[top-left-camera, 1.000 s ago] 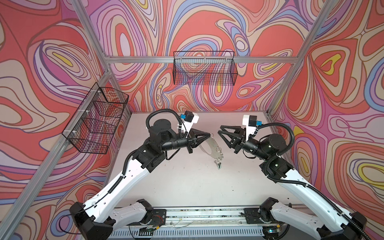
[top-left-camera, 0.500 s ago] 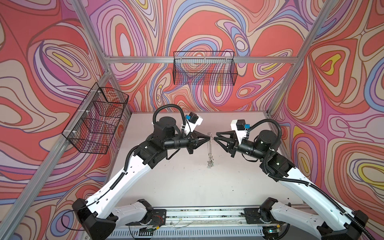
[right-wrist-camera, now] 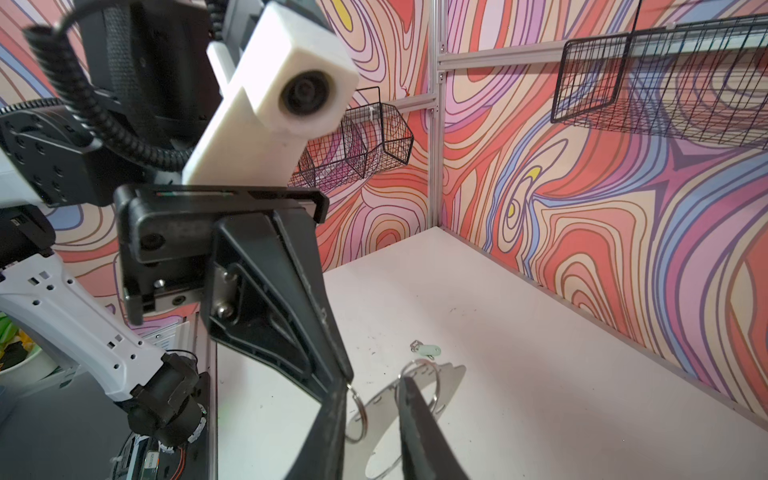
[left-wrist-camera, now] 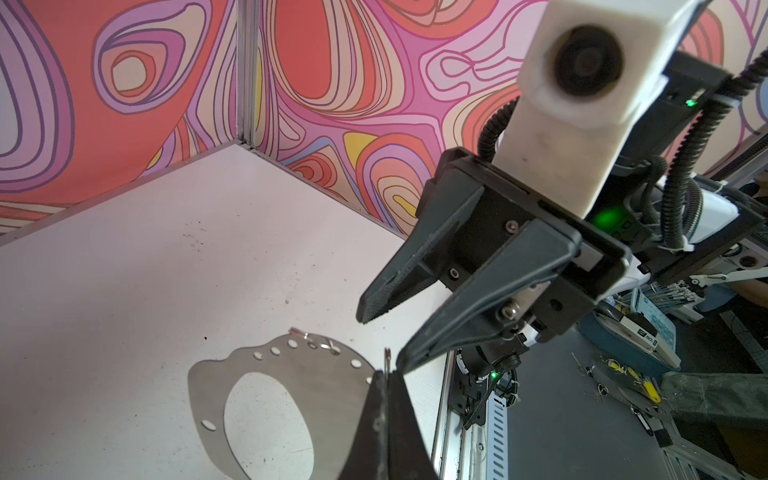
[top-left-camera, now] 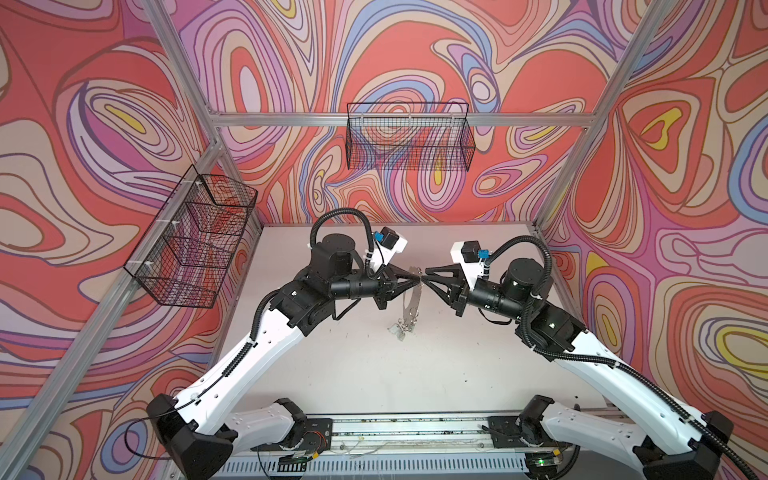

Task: Put the keys on the keyring
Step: 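Regrasp the plate edge with the left gripper next to the right gripper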

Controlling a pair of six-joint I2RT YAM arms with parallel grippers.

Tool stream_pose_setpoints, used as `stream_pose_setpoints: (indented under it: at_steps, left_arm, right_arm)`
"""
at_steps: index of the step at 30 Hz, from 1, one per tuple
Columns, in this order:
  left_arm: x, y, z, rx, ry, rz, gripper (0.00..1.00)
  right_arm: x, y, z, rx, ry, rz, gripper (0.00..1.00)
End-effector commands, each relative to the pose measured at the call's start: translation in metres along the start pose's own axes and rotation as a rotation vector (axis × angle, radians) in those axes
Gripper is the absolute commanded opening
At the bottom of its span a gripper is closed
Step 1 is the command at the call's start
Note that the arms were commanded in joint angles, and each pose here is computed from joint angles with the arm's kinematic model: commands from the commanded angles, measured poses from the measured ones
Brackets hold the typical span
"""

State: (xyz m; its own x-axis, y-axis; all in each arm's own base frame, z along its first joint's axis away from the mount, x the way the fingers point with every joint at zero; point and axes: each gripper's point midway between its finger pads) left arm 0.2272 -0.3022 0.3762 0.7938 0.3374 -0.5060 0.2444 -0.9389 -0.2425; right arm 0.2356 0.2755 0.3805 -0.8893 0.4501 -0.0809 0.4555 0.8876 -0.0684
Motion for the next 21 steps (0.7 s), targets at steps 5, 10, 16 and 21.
stream_pose_setpoints:
  at_steps: [5, 10, 16, 21]
  left_arm:
    - [-0.02, -0.008, -0.016, -0.039, 0.066, 0.047, 0.0]
    - [-0.022, -0.007, -0.015, -0.036, 0.069, 0.065, 0.0]
    - [-0.024, -0.008, -0.014, -0.03, 0.076, 0.072, 0.0]
    - [-0.022, -0.005, -0.012, -0.017, 0.071, 0.073, 0.0]
  right_arm:
    - [0.002, -0.001, -0.001, 0.015, -0.017, -0.001, 0.24]
    - [0.006, 0.002, 0.0, 0.023, -0.008, -0.036, 0.22]
    - [0.01, 0.004, 0.002, 0.032, -0.003, -0.059, 0.19]
    - [0.011, 0.003, 0.0, 0.028, -0.002, -0.067, 0.02]
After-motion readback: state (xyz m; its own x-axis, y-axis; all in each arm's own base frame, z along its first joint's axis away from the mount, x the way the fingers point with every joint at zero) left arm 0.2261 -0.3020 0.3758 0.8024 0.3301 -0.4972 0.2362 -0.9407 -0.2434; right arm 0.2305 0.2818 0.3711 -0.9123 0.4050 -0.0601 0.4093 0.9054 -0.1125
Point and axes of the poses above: each gripper's point midway between its finger pads, its own y axis out along the fingers, its own x axis along the line the jaws close on, z = x × y, and after that the axes turned 10 degrees about -y, right-handed
